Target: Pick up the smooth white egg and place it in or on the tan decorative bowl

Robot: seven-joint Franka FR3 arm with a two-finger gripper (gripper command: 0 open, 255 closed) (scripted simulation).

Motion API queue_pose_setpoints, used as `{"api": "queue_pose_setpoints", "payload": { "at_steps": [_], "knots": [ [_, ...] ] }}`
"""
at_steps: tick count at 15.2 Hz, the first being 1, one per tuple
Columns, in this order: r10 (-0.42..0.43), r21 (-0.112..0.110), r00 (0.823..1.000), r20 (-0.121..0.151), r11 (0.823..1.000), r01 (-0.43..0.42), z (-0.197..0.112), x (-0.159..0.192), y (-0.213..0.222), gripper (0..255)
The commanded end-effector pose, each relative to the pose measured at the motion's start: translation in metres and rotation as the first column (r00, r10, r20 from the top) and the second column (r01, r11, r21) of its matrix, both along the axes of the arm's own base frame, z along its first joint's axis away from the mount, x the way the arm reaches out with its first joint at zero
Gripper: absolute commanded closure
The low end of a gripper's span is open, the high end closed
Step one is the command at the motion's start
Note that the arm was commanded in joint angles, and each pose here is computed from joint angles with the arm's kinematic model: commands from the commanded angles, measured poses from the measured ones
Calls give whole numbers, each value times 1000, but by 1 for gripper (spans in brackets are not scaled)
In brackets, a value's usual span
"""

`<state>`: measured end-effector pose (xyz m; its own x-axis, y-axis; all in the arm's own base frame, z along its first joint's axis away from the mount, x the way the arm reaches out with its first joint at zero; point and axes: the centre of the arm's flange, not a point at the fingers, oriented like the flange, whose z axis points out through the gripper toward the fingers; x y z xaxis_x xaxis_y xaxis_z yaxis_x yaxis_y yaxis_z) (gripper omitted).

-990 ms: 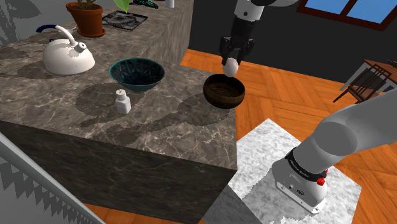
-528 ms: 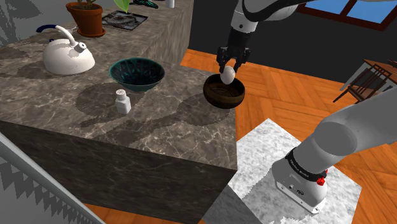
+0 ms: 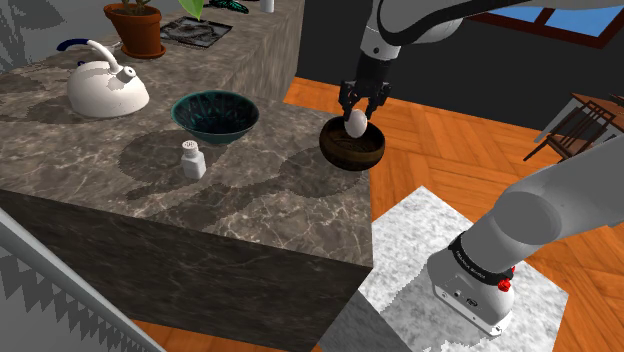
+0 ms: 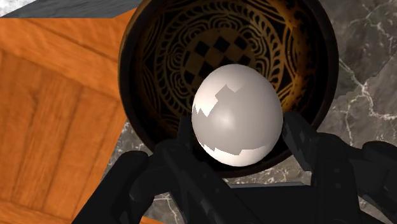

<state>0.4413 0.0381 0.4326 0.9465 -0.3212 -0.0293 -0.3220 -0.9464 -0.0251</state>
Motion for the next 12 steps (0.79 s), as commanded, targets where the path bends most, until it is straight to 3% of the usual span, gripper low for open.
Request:
{"api": "queue_pose_setpoints", "payload": {
  "at_steps": [1,2,3,8,12],
  "knots": [
    [0,0,1000,0,1000,0,0,0,0,255],
    [0,0,1000,0,1000,0,0,0,0,255],
    [0,0,1000,0,1000,0,0,0,0,0],
    [0,0,1000,0,1000,0,0,0,0,0],
    [0,0,1000,0,1000,0,50,1,-2,0]
  ]
}}
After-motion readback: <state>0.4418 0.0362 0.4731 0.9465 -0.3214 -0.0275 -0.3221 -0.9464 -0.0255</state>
